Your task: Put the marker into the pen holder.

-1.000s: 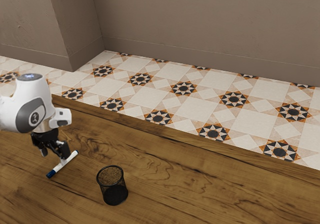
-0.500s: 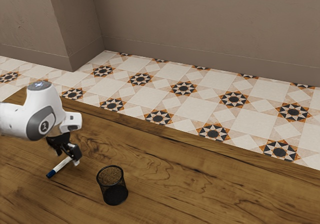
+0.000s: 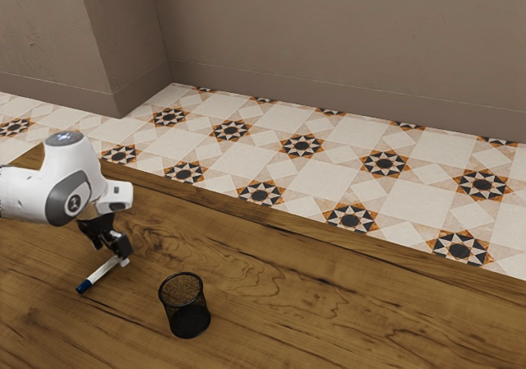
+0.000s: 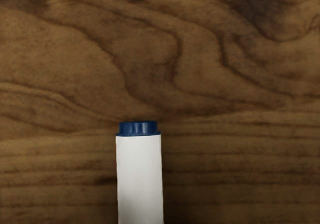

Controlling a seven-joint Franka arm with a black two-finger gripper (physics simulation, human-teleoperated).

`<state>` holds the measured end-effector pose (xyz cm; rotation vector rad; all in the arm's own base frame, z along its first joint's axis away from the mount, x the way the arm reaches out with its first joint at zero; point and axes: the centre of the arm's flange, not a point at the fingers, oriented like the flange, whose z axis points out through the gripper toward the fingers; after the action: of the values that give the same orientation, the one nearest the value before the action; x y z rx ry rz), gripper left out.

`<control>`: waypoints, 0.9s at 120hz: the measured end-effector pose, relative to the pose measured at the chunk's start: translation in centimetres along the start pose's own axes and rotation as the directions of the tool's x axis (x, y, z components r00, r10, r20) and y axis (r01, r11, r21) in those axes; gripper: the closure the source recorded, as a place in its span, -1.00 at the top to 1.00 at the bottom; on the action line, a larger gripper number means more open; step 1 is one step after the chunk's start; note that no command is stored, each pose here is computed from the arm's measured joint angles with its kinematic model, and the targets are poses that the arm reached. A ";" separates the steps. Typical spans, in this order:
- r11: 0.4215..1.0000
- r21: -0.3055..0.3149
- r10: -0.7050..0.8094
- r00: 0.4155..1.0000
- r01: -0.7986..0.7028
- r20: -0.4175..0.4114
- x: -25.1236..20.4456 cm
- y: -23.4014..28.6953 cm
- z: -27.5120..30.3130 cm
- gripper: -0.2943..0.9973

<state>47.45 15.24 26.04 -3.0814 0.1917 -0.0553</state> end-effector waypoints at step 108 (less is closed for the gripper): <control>1.000 -0.010 0.010 1.000 -0.010 0.006 -0.1 -0.1 0.9 -0.65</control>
<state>47.41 15.44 25.11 -3.0895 0.2078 -0.0446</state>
